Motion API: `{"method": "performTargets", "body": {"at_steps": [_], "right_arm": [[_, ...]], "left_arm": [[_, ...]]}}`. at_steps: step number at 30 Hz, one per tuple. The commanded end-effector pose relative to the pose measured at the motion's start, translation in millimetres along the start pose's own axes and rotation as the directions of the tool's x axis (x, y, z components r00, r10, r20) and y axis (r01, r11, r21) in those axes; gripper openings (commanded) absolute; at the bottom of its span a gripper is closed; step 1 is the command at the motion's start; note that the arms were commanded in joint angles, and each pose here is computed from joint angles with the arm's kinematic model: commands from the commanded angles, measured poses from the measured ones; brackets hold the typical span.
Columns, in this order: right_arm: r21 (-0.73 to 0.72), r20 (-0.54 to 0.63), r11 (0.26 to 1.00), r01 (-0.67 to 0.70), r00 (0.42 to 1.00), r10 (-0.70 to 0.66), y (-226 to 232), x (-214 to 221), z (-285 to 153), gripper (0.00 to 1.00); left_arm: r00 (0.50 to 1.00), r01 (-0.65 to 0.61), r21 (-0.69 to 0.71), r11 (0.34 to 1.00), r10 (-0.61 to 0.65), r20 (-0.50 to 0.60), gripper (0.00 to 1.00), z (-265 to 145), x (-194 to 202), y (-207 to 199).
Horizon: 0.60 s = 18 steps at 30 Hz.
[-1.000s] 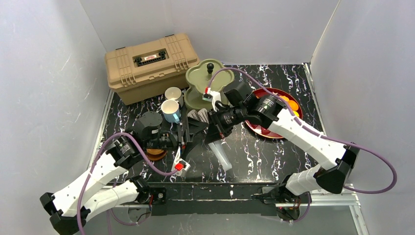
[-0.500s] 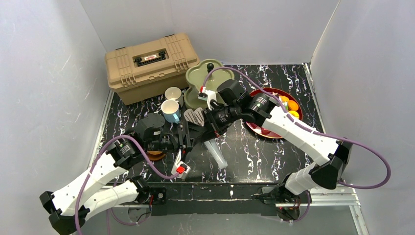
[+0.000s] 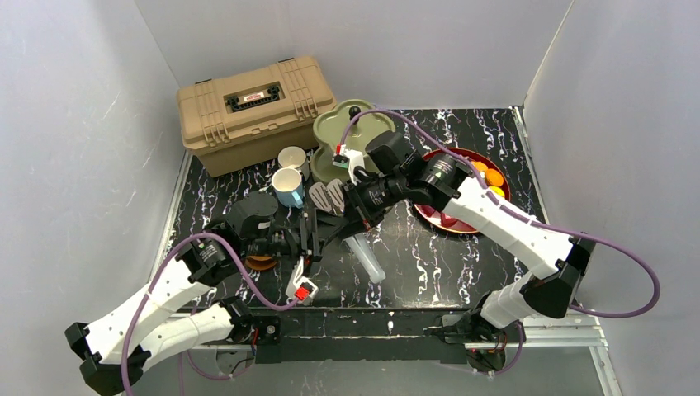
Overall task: Serve the afternoon tea
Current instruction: Pick up the clamp from the tray.
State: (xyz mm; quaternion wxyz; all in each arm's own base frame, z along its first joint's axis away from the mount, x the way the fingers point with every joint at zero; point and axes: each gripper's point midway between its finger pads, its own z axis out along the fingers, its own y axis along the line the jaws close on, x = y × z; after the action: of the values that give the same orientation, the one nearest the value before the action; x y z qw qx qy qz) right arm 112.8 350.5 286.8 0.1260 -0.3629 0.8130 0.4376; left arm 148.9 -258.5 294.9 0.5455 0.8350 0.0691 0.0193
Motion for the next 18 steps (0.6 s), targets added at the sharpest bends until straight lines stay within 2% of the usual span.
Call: {"method": "performTargets", "body": {"at_steps": [1, 3, 6, 9, 13, 18], "right_arm": [[-0.138, 0.031, 0.985, 0.108, 0.994, -0.105, 49.9, -6.6, -26.5, 0.01], [-0.135, 0.021, 0.985, 0.106, 0.994, -0.105, 49.0, -4.6, -26.8, 0.01], [-0.128, 0.005, 0.987, 0.100, 0.995, -0.101, 46.3, -0.1, -26.3, 0.01], [-0.126, 0.002, 0.987, 0.099, 0.995, -0.099, 45.9, 2.7, -27.9, 0.01], [-0.123, 0.003, 0.987, 0.101, 0.995, -0.101, 45.4, 4.3, -28.8, 0.01], [-0.124, -0.002, 0.987, 0.103, 0.995, -0.104, 44.3, 3.8, -26.6, 0.01]], "left_arm": [[0.992, 0.067, 0.127, 0.990, -0.052, -0.117, 0.54, -6.1, 20.5, -31.9], [0.990, 0.068, 0.124, 0.990, -0.052, -0.132, 0.65, -6.3, 24.0, -29.6], [0.985, 0.076, 0.123, 0.990, -0.056, -0.160, 0.70, -8.1, 29.1, -27.4], [0.978, 0.096, 0.109, 0.989, -0.074, -0.195, 0.73, -11.7, 34.5, -23.9], [0.957, 0.149, 0.013, 0.989, -0.141, -0.255, 0.73, -17.2, 45.5, -7.0], [0.956, 0.073, -0.145, 0.987, -0.110, -0.270, 0.73, -23.4, 48.1, 17.8]]}}
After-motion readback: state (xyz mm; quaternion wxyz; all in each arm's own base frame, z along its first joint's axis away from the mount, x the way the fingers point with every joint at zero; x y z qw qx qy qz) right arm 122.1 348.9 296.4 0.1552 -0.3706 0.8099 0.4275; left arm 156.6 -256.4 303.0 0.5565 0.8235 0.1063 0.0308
